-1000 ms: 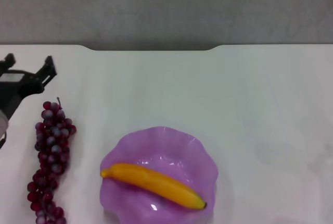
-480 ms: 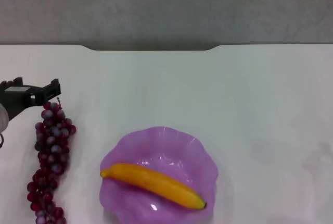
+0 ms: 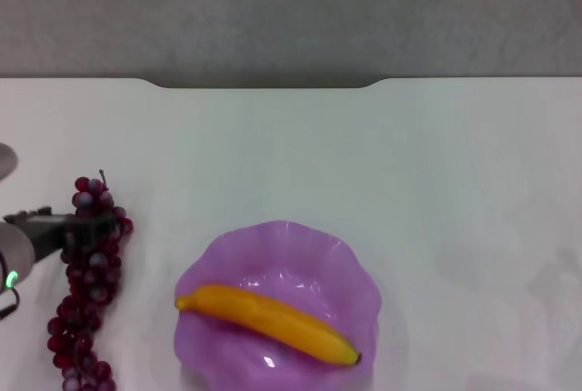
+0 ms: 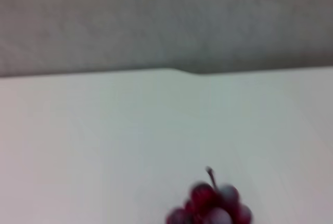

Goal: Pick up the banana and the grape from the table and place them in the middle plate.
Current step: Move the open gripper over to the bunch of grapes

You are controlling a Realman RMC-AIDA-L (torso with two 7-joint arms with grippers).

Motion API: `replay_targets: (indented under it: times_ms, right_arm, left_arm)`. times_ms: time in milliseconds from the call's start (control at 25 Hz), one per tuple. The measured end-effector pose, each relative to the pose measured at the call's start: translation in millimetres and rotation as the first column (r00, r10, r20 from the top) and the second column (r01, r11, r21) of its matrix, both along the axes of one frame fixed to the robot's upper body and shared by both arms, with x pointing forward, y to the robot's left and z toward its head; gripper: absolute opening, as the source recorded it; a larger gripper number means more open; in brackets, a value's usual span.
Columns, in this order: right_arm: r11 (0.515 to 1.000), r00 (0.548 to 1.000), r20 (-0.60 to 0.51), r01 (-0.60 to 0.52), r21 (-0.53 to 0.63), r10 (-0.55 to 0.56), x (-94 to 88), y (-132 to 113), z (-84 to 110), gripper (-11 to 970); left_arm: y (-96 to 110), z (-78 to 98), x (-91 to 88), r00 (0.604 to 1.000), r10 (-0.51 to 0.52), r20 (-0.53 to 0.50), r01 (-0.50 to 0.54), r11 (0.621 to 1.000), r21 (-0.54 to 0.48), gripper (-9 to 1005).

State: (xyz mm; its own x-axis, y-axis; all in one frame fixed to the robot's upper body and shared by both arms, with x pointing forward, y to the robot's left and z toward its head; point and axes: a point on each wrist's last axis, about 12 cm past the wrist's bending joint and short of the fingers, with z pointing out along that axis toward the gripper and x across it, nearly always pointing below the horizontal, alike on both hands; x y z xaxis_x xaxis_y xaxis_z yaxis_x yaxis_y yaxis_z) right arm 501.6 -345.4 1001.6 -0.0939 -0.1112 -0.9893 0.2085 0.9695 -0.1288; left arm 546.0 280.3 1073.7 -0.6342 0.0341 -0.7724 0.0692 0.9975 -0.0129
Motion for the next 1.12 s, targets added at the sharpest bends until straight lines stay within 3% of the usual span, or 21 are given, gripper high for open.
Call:
replay_targets:
  times_ms: [440,800,1120]
  right_arm:
    - [1.0,1.0,0.004,-0.008,-0.001,0.009,2.4,2,1.1,21]
    - [1.0,1.0,0.003,-0.014,-0.002,0.014,2.7,3,1.2,21]
    - [1.0,1.0,0.002,-0.014,-0.001,0.014,2.8,3,1.0,21]
  left_arm:
    - [-23,-17.4,4.7,0.994,-0.079,-0.079,0.081,0.996,0.025,893]
    - [-18,-20.8,9.1,0.997,-0.069,-0.044,0.07,0.997,0.028,893]
    - [2,-29.0,12.2,0.999,-0.014,-0.045,0.016,0.999,0.043,894]
